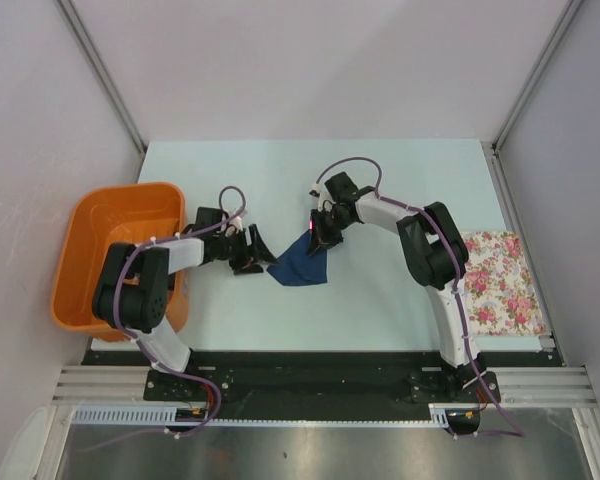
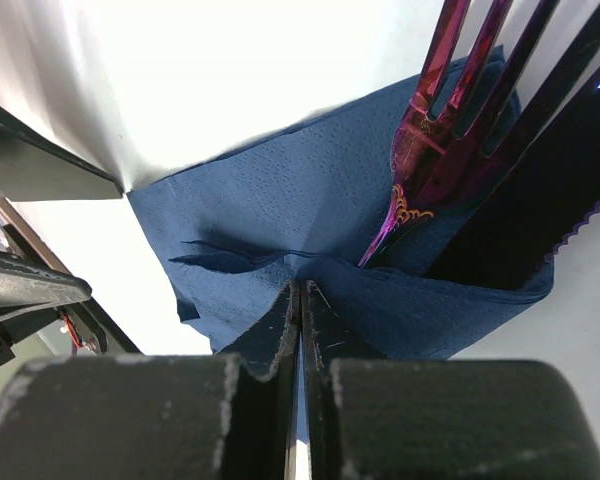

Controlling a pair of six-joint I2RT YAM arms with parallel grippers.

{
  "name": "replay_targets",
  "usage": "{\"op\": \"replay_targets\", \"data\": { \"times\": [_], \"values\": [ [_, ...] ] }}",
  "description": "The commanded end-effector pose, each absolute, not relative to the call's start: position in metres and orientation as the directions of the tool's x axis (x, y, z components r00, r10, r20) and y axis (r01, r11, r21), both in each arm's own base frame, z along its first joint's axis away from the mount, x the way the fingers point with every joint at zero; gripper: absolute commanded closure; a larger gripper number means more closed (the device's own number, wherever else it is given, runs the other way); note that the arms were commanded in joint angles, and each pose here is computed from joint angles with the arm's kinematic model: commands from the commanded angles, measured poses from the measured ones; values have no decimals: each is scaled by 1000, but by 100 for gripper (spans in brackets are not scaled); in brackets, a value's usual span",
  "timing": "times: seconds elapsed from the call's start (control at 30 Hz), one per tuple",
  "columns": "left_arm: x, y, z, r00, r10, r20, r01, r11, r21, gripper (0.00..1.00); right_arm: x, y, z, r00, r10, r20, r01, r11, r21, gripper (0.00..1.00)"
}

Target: Place the utensils on the paper napkin and roll it up

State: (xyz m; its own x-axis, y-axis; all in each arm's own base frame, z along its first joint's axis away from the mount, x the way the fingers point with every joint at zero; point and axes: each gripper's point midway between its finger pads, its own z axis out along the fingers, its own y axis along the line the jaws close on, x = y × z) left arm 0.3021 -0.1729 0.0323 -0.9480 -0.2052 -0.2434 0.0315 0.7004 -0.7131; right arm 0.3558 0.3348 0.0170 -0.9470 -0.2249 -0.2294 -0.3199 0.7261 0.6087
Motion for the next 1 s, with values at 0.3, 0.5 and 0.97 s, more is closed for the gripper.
{"op": "replay_targets", "data": {
  "times": [0.3,0.5,0.97],
  "values": [
    [301,-232,-6,-968,-130,-213,76,659,-748,30,337,317,-37,-961,-246,-124,-274,811,516,98],
    [327,-251,8,-948,-103,-300,174,622,-764,31,337,318,-37,-960,-249,-125,-277,810,516,98],
    [342,-207,4,-933,-146,-329,137,702,-699,27,339,318,-36,-961,-245,-127,-275,812,514,99]
  ]
}}
